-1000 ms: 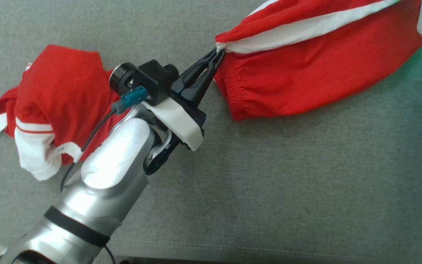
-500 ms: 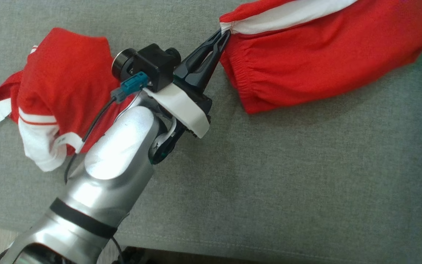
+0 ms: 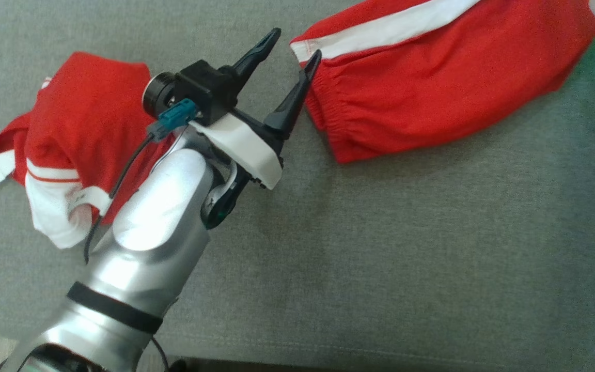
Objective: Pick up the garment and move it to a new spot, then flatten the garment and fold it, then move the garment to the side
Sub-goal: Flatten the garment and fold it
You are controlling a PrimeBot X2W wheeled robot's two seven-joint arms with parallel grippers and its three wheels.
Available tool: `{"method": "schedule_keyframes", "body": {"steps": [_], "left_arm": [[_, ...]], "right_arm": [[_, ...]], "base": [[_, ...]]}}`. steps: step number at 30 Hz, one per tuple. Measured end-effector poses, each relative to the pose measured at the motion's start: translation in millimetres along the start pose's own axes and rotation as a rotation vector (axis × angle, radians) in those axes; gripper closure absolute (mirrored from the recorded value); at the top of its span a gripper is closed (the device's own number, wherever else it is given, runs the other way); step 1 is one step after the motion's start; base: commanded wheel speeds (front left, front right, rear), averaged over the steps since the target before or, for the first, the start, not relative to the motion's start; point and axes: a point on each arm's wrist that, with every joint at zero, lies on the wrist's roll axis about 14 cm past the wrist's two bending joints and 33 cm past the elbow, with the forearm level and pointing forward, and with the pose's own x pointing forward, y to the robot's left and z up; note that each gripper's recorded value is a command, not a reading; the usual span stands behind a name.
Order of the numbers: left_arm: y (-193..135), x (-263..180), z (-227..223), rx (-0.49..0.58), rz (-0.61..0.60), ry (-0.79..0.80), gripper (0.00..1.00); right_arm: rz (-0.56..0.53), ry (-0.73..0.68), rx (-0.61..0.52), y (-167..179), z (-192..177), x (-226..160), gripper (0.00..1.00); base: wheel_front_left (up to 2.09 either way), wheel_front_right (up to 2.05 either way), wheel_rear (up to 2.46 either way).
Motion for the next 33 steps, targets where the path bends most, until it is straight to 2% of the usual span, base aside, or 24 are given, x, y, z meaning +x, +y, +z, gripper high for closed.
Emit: {"method": "schedule_keyframes", "body": {"steps": [5, 18, 24, 28, 33], "left_arm": [[4, -11, 18, -0.011, 0.045, -0.043, 0.00], [-7, -62, 60, -0.032, 0.138, -0.172, 0.00], [-13, -87, 74, -0.058, 0.181, -0.240, 0.00], [-18, -100, 77, -0.060, 0.197, -0.266, 0.00], [-18, -117, 75, -0.074, 0.231, -0.283, 0.00]], "right_arm": [[-0.006, -0.150, 0.072, -1, 18, -29, 0.00], [0.024, -0.500, 0.252, 31, 25, -128, 0.00], [-0.021, -0.553, 0.329, 34, -4, -163, 0.00], [-0.064, -0.563, 0.331, 35, -25, -179, 0.00], [-0.129, -0.634, 0.384, 39, -36, -203, 0.00]], "base": [[0.00, 0.00, 0.00], [0.00, 0.00, 0.00], [0.00, 0.00, 0.00], [0.00, 0.00, 0.00], [0.00, 0.00, 0.00]]}}
